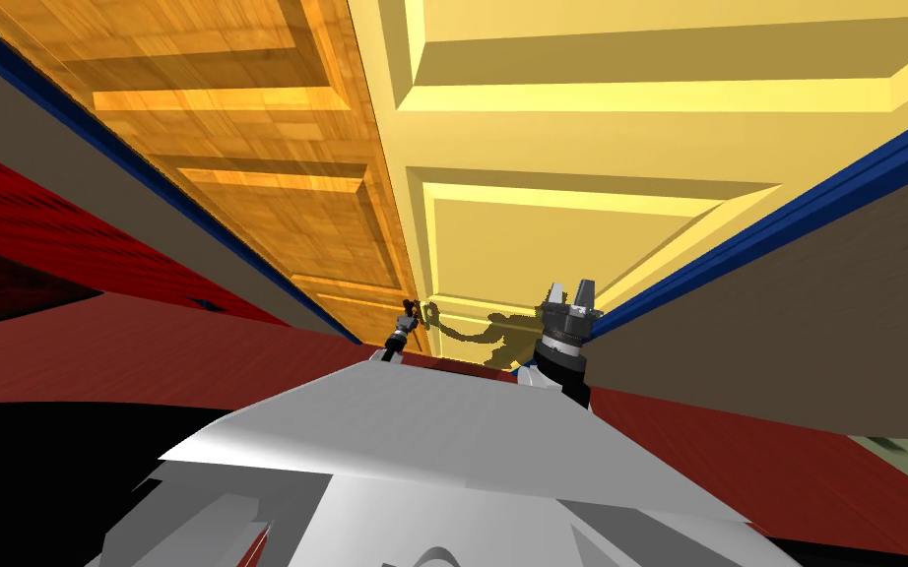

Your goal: Pull the door open

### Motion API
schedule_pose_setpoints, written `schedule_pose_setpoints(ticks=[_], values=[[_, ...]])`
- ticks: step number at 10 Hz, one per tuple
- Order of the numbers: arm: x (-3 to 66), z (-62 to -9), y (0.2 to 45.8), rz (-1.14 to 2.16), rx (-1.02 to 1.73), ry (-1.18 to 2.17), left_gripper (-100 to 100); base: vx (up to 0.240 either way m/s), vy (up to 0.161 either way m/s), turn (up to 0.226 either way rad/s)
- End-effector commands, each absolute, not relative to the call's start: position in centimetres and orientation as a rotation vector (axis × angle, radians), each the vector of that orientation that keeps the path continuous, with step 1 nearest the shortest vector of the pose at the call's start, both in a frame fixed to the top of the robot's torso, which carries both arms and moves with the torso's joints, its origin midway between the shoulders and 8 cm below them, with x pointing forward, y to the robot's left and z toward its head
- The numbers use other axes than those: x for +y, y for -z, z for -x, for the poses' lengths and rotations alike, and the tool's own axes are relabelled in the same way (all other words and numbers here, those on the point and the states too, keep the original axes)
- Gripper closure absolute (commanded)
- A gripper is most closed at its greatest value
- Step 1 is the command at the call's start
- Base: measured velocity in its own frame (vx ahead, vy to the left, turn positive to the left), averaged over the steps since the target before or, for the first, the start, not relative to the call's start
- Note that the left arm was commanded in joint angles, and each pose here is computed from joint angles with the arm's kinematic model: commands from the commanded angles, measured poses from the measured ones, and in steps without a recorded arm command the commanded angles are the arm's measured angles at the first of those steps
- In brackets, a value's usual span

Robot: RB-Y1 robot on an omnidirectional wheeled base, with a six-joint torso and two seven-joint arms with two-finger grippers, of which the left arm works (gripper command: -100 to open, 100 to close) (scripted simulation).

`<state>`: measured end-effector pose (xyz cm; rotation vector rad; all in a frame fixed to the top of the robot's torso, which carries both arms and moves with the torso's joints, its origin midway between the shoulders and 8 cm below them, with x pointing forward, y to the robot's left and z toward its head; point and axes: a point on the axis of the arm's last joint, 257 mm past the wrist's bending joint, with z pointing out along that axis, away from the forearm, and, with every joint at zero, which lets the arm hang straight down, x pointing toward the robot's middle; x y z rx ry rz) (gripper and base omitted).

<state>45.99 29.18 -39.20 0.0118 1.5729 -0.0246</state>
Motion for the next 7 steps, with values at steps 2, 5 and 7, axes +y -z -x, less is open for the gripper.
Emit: schedule_pose_setpoints(ticks=[2,5,7], values=[[30.7,-45.2,39.8,0.011,1.588,0.011,100,-0.051,0.004,0.010],[33.2,-43.8,40.6,0.048,1.611,-0.012,100,-0.189,0.034,0.035],[33.7,-43.6,40.8,0.055,1.615,-0.017,100,-0.113,0.013,0.041]])
